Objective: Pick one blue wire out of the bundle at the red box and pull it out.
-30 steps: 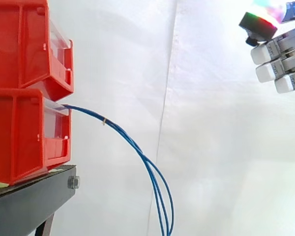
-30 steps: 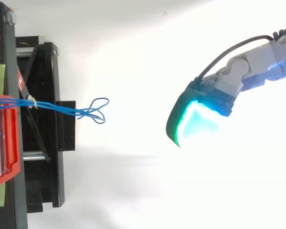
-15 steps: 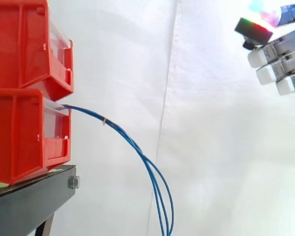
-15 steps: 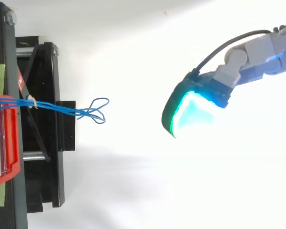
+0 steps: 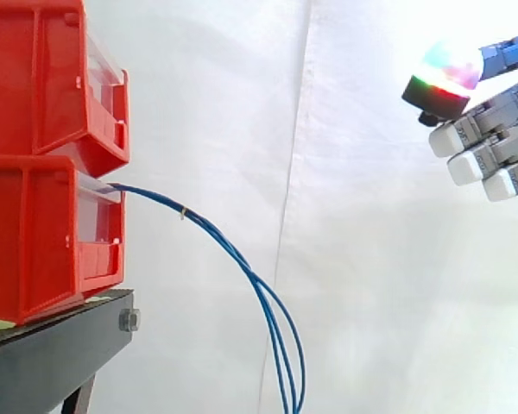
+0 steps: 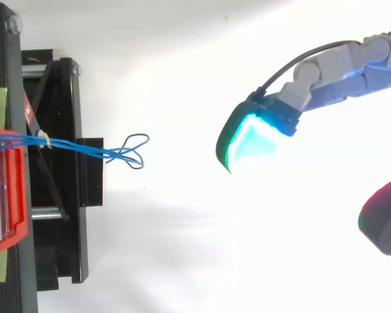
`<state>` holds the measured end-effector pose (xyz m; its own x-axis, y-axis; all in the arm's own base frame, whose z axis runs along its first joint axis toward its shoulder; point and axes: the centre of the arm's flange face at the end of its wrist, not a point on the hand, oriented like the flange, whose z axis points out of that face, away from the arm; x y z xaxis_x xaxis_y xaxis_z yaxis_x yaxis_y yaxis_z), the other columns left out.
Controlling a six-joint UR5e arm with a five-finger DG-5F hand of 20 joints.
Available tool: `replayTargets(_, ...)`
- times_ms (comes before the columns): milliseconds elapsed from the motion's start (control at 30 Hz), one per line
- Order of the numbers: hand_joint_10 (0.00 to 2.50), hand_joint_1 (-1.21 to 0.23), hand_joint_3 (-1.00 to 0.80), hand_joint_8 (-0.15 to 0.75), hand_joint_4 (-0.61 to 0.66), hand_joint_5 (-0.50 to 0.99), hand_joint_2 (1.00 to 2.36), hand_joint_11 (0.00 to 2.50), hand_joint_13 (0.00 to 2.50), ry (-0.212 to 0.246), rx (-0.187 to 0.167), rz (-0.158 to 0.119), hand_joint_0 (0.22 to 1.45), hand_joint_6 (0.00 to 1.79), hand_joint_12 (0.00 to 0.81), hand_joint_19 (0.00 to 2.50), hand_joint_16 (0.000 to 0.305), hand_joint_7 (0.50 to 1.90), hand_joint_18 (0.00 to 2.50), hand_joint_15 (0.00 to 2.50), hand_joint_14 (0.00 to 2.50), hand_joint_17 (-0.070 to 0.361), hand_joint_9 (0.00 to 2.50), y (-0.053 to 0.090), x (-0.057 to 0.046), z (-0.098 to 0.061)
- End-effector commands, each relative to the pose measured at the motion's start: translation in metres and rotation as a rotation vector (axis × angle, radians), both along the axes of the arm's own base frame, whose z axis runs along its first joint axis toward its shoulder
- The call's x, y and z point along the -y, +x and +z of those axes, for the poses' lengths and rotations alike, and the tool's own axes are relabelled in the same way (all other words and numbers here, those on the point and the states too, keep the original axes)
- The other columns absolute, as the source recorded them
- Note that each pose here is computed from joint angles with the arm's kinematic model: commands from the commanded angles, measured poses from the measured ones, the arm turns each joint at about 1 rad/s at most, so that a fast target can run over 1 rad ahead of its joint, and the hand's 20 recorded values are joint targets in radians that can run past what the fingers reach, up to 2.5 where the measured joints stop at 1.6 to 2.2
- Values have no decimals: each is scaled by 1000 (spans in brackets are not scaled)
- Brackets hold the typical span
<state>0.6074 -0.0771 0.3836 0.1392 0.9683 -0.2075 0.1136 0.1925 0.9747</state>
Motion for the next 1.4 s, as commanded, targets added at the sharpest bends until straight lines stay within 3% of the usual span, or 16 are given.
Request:
replayTargets(0,2,-520,-497,349,368,-185,1000,110,503,1,5,-12,552,502,407,284,52,743,418,184,5,118,601,1,0,0)
replayTargets(167,1,-520,-497,346,365,-187,1000,110,507,-2,15,-32,553,502,408,284,52,743,423,188,5,118,598,2,5,1)
replayTargets(233,1,-520,-497,346,365,-187,1000,109,509,-3,20,-54,553,502,407,291,52,743,425,189,5,118,597,4,7,-2)
replayTargets(467,2,-544,-500,340,363,-188,1000,109,511,-1,8,-43,558,502,407,291,52,747,438,188,5,117,587,5,6,-8)
replayTargets(600,1,-555,-500,338,365,-188,1000,114,514,-5,7,-44,556,502,407,289,52,745,444,188,5,117,585,4,11,-8)
replayTargets(700,2,-557,-500,338,363,-188,1000,115,514,-14,-5,-28,556,502,407,295,52,744,450,188,5,118,582,5,10,-11)
replayTargets(833,2,-556,-500,338,359,-190,1000,108,514,-21,-23,-34,555,502,408,286,52,745,452,188,5,118,582,19,10,-36)
replayTargets(900,0,-555,-500,332,356,-192,1000,32,423,-17,-1,-39,550,502,396,253,52,738,394,135,3,118,512,34,11,-42)
replayTargets(1033,0,-558,-500,325,348,-196,1000,1,351,-9,27,-44,543,502,390,226,53,739,301,103,3,118,457,46,11,-43)
replayTargets(1100,0,-559,-500,321,349,-197,1000,2,336,-4,37,-66,539,502,391,218,53,740,284,112,3,118,434,46,14,-42)
replayTargets(1267,0,-562,-500,316,346,-199,1000,0,279,0,44,-163,525,502,396,206,54,739,214,103,3,122,379,44,28,-41)
replayTargets(1367,0,-539,-500,300,331,-209,1000,0,177,-19,40,-197,503,502,392,216,55,739,86,103,2,124,285,42,34,-41)
